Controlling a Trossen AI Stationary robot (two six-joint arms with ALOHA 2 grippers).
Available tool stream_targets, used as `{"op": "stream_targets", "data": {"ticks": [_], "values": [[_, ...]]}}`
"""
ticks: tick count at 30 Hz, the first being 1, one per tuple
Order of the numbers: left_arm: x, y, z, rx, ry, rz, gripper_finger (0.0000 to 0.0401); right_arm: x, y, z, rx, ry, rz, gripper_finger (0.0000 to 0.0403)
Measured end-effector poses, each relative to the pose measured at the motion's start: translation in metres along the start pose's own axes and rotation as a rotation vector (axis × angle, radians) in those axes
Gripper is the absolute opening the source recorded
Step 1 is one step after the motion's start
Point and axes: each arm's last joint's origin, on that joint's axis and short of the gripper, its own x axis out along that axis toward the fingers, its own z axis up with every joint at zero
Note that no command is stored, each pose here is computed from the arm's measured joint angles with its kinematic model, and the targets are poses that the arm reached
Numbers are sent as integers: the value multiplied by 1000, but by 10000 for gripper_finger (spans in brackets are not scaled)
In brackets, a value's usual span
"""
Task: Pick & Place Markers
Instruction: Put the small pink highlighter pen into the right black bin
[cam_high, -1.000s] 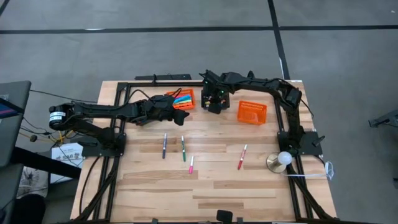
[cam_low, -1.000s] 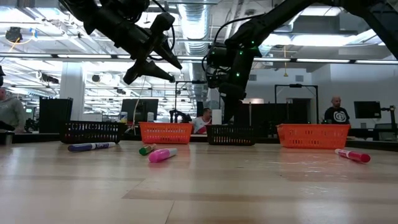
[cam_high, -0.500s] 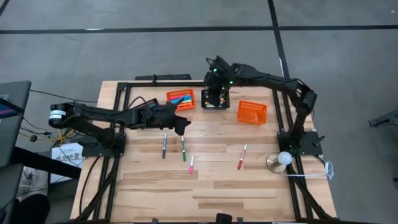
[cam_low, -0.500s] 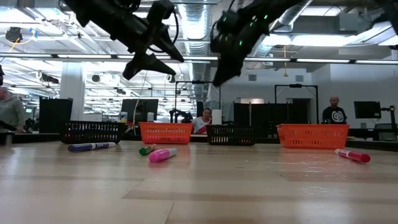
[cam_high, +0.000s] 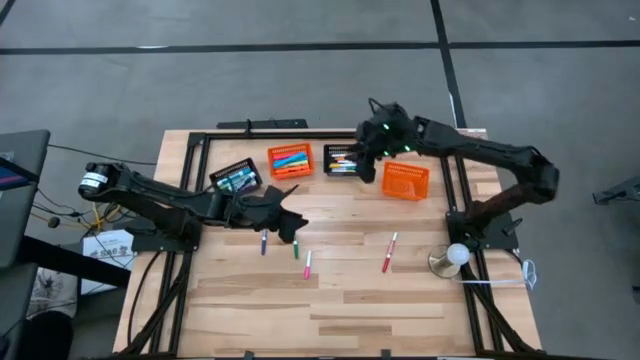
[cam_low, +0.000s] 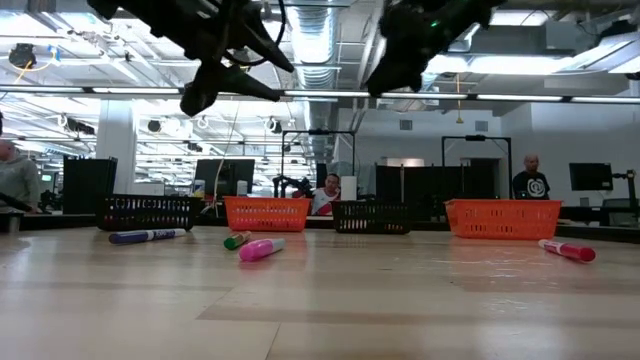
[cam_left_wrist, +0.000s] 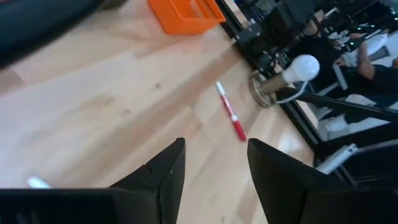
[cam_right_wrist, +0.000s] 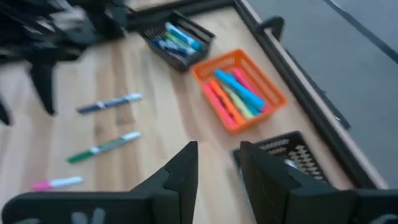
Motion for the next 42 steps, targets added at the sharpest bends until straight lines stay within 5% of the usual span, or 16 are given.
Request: {"op": "stream_targets", "data": {"ticks": [7,15,22,29,42], "values": [[2,-13,-7,-24,27,-36,172,-20,32,-31,72,-103,62,108],[46,-28,-20,-30,156,-23,172,-35,63,-50,86,-166,86,108],[70,-22,-36,-196,252,91,172,-55,74,-68,73,-258,115,108],[73,-23,-45,-288,277,101,172,-77,73,-90,87,-324,108,108],[44,-38,-14,-282,130,-2,172,-103,83,-108,54,-335,170,108]]}}
